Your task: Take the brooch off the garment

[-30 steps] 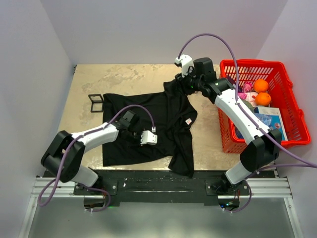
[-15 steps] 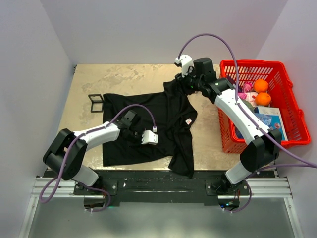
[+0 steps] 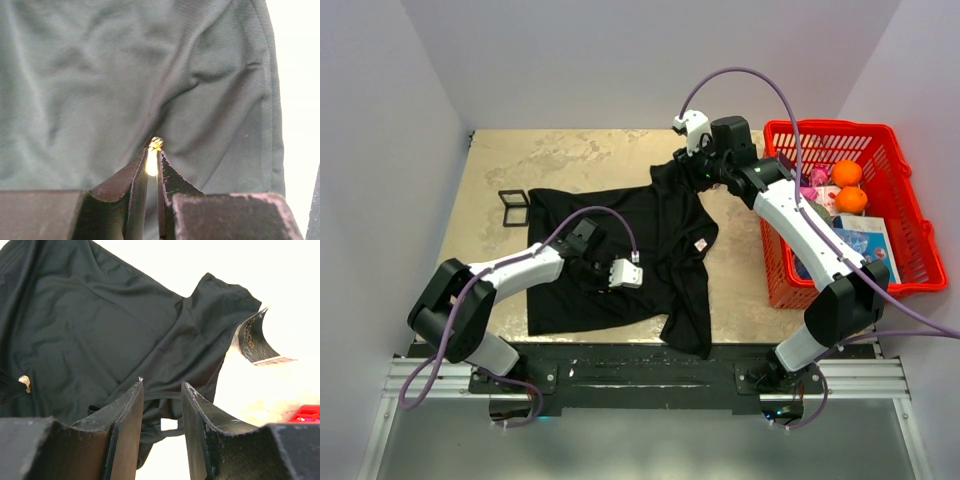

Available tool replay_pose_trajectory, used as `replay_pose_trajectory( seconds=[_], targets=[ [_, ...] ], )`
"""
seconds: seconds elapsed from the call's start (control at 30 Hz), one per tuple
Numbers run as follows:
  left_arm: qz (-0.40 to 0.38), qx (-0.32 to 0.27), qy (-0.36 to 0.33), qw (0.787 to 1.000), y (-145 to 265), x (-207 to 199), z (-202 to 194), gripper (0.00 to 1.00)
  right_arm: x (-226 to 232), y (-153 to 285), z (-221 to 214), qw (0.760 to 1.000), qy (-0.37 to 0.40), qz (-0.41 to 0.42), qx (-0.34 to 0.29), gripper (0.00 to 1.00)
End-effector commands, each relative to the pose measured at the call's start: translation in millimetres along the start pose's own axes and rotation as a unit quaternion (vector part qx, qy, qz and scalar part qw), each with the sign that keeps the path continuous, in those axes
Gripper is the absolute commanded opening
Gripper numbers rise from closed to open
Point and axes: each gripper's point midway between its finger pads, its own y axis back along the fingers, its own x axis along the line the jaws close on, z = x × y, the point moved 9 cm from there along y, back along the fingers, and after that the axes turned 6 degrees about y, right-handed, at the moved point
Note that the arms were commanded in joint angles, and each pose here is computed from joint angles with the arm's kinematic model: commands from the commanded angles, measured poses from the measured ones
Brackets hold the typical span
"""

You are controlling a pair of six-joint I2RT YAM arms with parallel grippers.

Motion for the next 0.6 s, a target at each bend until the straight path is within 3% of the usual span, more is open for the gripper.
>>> replay_pose_trajectory(
  seconds=[0.0, 0.27, 0.57],
  targets=[
    [-0.022, -0.012, -0.007, 1.0, -4, 1, 8, 0.17, -5, 3, 4, 1.0, -0.001, -0.014, -0.011, 0.4],
    [-0.024, 0.011, -0.003, 1.0, -14, -2, -2, 0.19, -3, 1, -1, 1.0, -0.002, -0.011, -0.008, 0.4],
    [-0.007, 0.033, -0.025, 0.999, -13, -2, -10, 0.3, -4, -2, 3, 1.0, -0.001, -0.008, -0.006, 0.4]
  ],
)
